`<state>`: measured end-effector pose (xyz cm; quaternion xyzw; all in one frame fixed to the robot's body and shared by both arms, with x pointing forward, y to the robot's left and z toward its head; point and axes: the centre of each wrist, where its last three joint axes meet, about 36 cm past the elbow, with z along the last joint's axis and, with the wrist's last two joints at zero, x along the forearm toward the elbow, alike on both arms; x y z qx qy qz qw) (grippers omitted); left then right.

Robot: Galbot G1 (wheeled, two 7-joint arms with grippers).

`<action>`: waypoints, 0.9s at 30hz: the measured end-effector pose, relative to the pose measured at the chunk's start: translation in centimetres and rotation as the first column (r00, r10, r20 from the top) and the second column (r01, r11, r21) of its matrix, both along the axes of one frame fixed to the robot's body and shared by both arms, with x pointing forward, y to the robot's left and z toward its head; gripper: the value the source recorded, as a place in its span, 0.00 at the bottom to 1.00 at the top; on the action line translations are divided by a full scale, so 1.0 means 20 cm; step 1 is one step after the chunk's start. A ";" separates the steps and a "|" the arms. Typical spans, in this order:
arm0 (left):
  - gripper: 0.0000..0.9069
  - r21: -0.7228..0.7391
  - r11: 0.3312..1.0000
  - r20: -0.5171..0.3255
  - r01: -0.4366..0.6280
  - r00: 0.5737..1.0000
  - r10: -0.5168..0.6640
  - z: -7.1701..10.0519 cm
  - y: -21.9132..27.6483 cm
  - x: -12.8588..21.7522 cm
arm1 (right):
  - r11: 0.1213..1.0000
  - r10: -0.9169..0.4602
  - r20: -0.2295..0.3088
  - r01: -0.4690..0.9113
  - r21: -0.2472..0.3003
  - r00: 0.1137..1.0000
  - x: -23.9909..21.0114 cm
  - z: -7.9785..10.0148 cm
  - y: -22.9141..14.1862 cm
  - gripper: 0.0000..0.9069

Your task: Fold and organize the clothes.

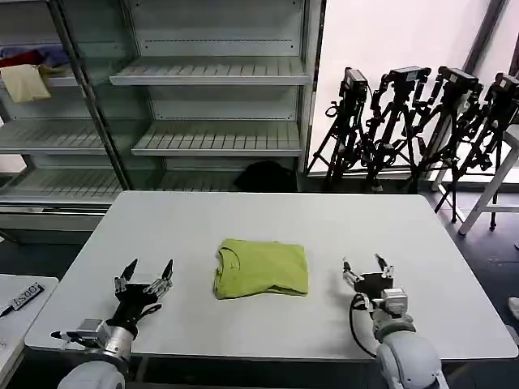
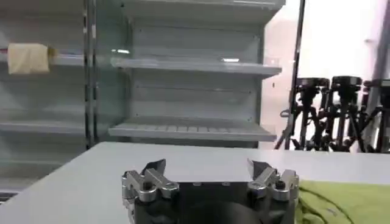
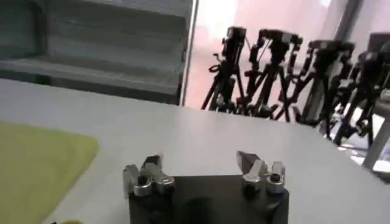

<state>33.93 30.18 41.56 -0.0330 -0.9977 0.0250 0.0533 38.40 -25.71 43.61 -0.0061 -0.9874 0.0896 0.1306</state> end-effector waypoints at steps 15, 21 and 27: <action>1.00 -0.055 0.998 0.014 0.029 1.000 -0.028 -0.09 -0.03 -0.04 | 0.992 0.016 0.029 -0.012 -0.125 0.999 -0.17 0.00 -0.13 1.00; 1.00 -0.070 0.997 0.036 0.028 0.999 -0.025 -0.06 -0.02 -0.04 | 0.992 0.032 0.023 -0.029 -0.122 0.999 -0.22 0.01 -0.14 1.00; 1.00 -0.070 0.997 0.054 0.029 0.998 -0.025 0.00 0.00 -0.05 | 0.995 0.048 0.021 -0.046 -0.093 0.999 -0.27 0.02 -0.13 1.00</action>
